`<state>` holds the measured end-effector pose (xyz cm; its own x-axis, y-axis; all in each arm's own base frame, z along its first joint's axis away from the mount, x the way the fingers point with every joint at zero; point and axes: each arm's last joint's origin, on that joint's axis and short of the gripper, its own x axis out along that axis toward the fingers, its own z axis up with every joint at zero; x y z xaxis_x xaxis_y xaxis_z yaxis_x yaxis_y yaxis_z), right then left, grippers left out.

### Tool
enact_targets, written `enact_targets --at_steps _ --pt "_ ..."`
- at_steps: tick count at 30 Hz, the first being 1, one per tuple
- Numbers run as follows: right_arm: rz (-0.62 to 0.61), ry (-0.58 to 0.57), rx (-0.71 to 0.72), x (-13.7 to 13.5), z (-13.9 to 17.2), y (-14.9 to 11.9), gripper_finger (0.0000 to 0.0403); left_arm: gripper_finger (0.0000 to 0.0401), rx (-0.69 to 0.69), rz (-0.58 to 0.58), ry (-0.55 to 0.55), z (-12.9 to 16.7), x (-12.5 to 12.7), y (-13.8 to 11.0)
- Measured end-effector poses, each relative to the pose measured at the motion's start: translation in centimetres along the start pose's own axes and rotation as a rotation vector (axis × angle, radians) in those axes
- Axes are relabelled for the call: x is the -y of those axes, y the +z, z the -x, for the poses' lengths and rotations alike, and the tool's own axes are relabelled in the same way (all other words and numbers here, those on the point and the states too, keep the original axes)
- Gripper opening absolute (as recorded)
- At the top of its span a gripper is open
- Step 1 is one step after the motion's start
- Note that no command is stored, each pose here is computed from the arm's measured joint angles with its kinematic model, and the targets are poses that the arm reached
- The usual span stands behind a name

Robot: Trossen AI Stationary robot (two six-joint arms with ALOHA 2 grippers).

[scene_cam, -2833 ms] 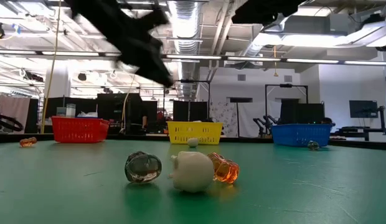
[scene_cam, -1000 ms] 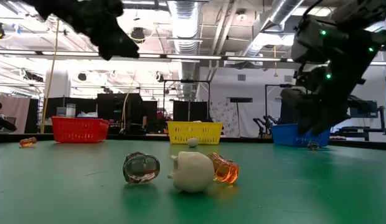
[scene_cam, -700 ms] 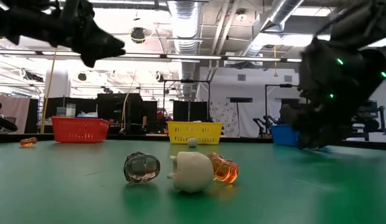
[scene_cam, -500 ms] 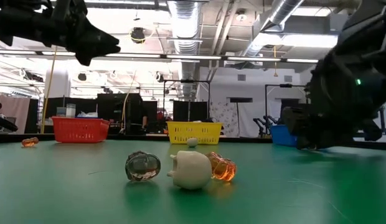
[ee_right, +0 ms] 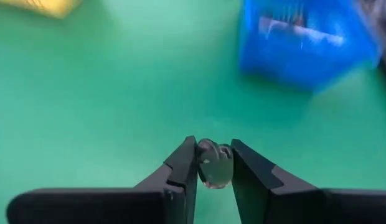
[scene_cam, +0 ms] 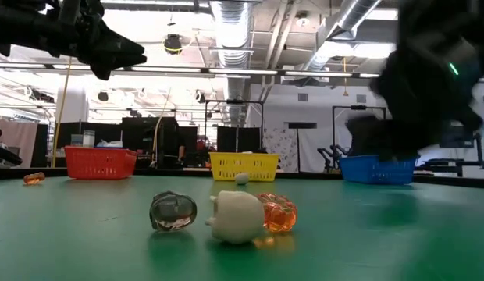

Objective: Sort Halloween decoration
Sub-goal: Put the purple skull toy into the blue bin

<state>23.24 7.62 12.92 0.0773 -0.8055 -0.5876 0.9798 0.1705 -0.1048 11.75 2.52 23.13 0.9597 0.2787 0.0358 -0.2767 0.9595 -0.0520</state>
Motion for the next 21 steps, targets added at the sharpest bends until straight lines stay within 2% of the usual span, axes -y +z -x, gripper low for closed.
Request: enact_targets --at_steps 6,12,16,21 --pt "0.110 -0.030 0.007 0.6 1.7 6.4 0.0109 0.0142 -0.007 -0.001 0.001 0.0 0.0 -0.1" --pt "0.170 -0.021 -0.123 2.6 -1.0 12.1 0.0109 0.0142 -0.007 0.009 0.001 0.0 0.0 -0.1" --pt "0.178 0.008 -0.192 3.9 -3.9 14.3 0.0110 0.0142 -0.007 0.014 0.001 0.0 0.0 -0.1" --pt "0.177 0.000 -0.253 5.2 -7.0 15.3 0.0119 0.0142 -0.008 0.025 -0.008 0.0 0.0 -0.1"
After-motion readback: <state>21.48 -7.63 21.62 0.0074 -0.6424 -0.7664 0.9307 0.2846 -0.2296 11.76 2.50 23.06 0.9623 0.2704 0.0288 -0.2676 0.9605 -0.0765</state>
